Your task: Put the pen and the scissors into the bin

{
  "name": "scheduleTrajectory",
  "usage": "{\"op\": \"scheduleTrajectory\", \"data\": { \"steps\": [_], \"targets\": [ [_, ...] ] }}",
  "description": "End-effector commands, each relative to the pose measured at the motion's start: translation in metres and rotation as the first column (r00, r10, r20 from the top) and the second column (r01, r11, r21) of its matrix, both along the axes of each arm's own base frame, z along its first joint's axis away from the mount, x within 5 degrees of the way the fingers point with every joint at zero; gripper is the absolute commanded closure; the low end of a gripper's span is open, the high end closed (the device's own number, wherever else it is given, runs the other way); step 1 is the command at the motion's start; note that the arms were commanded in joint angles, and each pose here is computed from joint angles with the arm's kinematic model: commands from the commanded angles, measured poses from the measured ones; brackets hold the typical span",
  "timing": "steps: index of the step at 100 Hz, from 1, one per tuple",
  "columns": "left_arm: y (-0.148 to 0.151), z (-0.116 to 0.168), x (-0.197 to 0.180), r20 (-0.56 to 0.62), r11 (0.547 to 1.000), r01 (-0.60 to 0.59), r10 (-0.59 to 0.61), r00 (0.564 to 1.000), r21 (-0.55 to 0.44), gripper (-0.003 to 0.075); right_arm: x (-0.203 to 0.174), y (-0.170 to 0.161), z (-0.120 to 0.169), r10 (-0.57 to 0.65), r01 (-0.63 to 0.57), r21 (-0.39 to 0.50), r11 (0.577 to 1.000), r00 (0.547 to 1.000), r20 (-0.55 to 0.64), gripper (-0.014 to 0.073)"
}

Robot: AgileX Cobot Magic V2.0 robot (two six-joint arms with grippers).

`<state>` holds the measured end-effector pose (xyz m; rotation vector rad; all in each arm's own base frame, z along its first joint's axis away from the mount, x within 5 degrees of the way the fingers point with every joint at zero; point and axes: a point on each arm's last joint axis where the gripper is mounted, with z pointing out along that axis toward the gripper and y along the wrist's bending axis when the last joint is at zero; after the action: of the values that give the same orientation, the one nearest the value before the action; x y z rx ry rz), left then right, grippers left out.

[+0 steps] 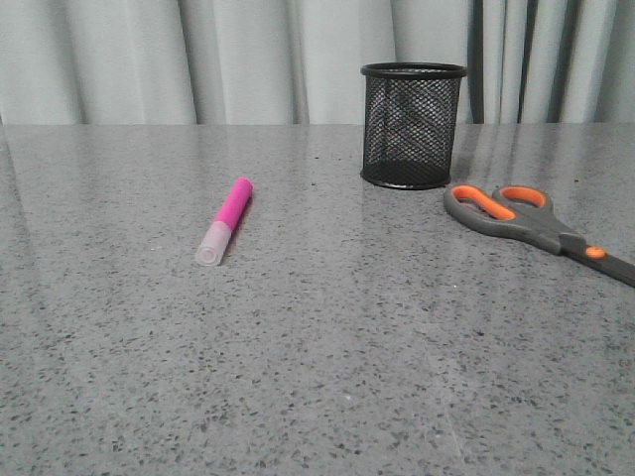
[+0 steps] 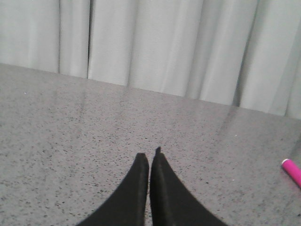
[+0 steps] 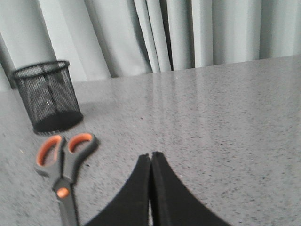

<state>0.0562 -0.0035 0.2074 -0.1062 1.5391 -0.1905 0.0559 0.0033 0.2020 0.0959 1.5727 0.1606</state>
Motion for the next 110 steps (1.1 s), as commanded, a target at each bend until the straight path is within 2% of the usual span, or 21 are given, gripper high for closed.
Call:
{"op": "scheduleTrajectory", "data": {
  "steps": [1,11,16,24,35,50,65,79,87,98,110],
  "targets": [
    [0.002,-0.007,-0.001,0.047,0.991,-0.012,0.019,0.999,-0.133,0.0739,-0.001,-0.003,0.004,-0.033,0.025,0.085,0.996,0.995,0.090,0.0671],
    [0.002,-0.007,-0.001,0.041,0.978,-0.006,0.015,0.999,-0.209,0.0739,-0.001,-0.003,0.004,-0.033,0.016,0.183,0.983,0.996,0.086,0.0671],
    [0.002,-0.006,-0.001,0.045,0.967,-0.004,0.016,0.999,-0.253,0.0739,-0.001,-0.003,0.005,-0.032,0.009,0.259,0.966,0.996,0.085,0.0671],
    [0.002,-0.006,-0.001,0.041,0.934,0.003,0.013,0.999,-0.356,0.0739,-0.001,-0.003,0.006,-0.036,0.003,0.344,0.939,0.995,0.089,0.0671],
    [0.002,-0.004,-0.001,0.042,0.903,0.011,0.007,0.999,-0.429,0.0739,-0.003,-0.001,0.012,-0.010,-0.019,0.354,0.935,0.997,0.081,0.0662],
    [-0.001,0.010,-0.004,0.057,0.904,0.046,-0.024,0.998,-0.425,0.0739,-0.005,0.004,0.030,0.039,-0.057,0.299,0.953,0.997,0.065,0.0659],
    [-0.005,0.035,-0.006,0.052,0.938,0.080,-0.066,0.996,-0.338,0.0740,0.003,0.007,0.051,0.077,-0.071,0.207,0.976,0.997,-0.025,0.0659],
    [-0.010,0.065,0.000,-0.043,0.980,0.108,-0.117,0.992,-0.168,0.0739,0.024,0.012,0.071,0.127,-0.106,0.123,0.987,0.975,-0.183,0.0659],
    [-0.015,0.083,0.009,-0.127,0.986,0.149,-0.157,0.979,-0.074,0.0739,0.043,0.016,0.084,0.167,-0.151,0.077,0.986,0.941,-0.294,0.0659],
    [-0.020,0.104,0.023,-0.236,0.975,0.220,-0.209,0.949,0.022,0.0739,0.067,0.021,0.099,0.219,-0.215,0.058,0.975,0.884,-0.412,0.0659],
    [-0.025,0.119,0.041,-0.337,0.958,0.281,-0.249,0.908,0.049,0.0738,0.090,0.024,0.112,0.252,-0.264,0.043,0.963,0.839,-0.482,0.0664]
  ]
}}
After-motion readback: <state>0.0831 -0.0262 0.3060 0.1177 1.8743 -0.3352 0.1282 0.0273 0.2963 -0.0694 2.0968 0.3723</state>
